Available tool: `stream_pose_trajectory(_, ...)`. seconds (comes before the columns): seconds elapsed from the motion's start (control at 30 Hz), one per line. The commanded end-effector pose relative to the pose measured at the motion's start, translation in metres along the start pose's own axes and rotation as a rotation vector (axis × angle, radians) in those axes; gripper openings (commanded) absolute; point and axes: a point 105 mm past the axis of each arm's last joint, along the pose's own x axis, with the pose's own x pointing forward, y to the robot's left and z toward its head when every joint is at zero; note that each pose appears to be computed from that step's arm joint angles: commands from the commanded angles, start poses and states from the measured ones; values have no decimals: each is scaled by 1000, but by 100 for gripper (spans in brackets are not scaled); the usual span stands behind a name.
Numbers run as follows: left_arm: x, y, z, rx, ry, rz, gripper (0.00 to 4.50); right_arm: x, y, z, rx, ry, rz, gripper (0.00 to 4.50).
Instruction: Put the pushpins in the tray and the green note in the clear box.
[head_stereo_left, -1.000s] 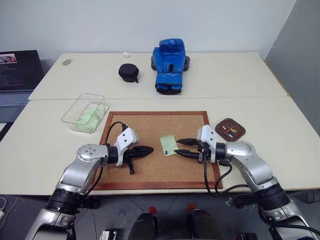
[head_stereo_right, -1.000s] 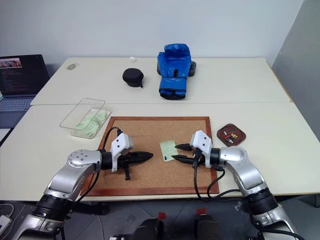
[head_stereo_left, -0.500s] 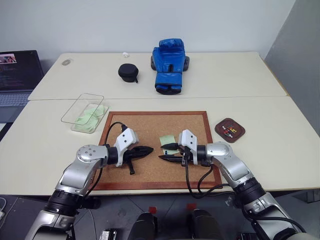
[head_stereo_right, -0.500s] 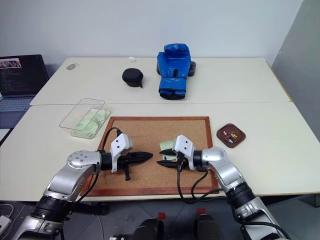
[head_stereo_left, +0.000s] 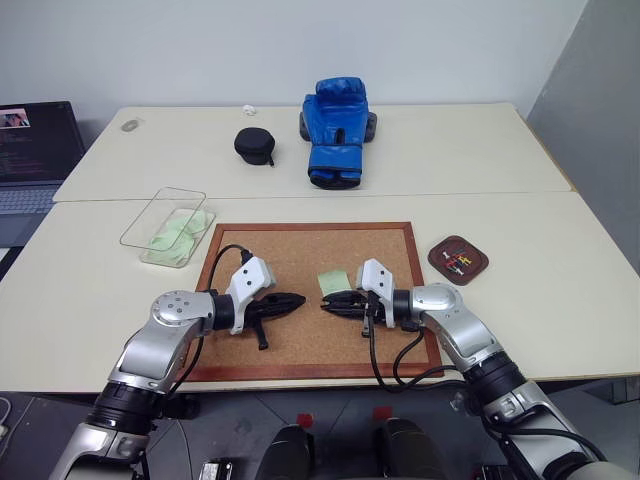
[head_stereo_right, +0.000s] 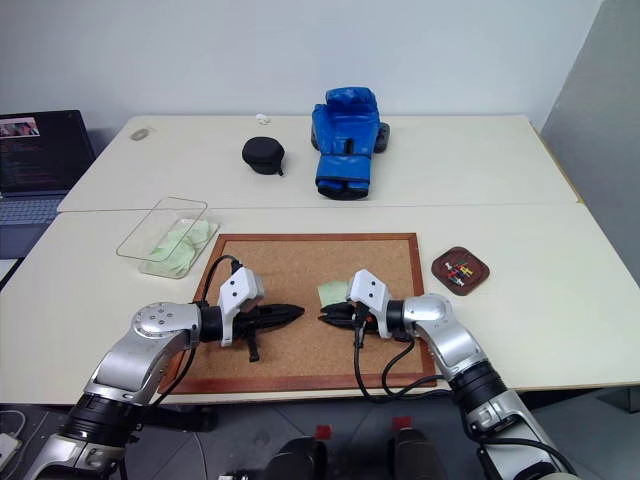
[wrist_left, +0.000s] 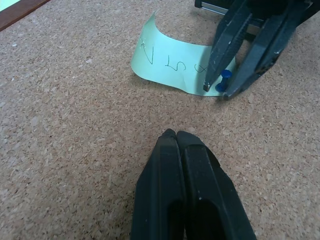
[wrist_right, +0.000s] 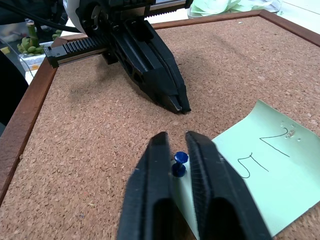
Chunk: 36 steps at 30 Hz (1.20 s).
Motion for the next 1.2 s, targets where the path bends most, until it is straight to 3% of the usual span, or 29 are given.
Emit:
stream_pose_trajectory(0.03,1,-7,-21,-36,86,-22,0,-2,-5,8,-43,-18,-6,2)
stream_pose_trajectory(0.23,0,-8,-22,-38,89,-24,0,-1,-6,13,-69,-32,-17,2)
stream_pose_trajectory(0.57,2,-11,-24,-41,90,-26,0,-9,-1,51,-161,-90,19,2)
stream_pose_trajectory(0.8,3,-8,-21,-40,80,-18,0,-14,0,57,-179,-86,18,2)
stream_pose_trajectory(1.03,-7,7,10,-185,-63,43,0,-19,-1,60,-207,-72,12,2)
stream_pose_trajectory(1.07,-11,8,22,-225,-107,41,41,-21,-3,62,-200,-80,-3,0)
stream_pose_trajectory(1.13,-20,9,42,-276,-178,35,52,-24,-9,67,-181,-99,-35,0)
stream_pose_trajectory(1.2,-27,8,58,-316,-235,25,91,-26,-14,73,-167,-118,-61,0)
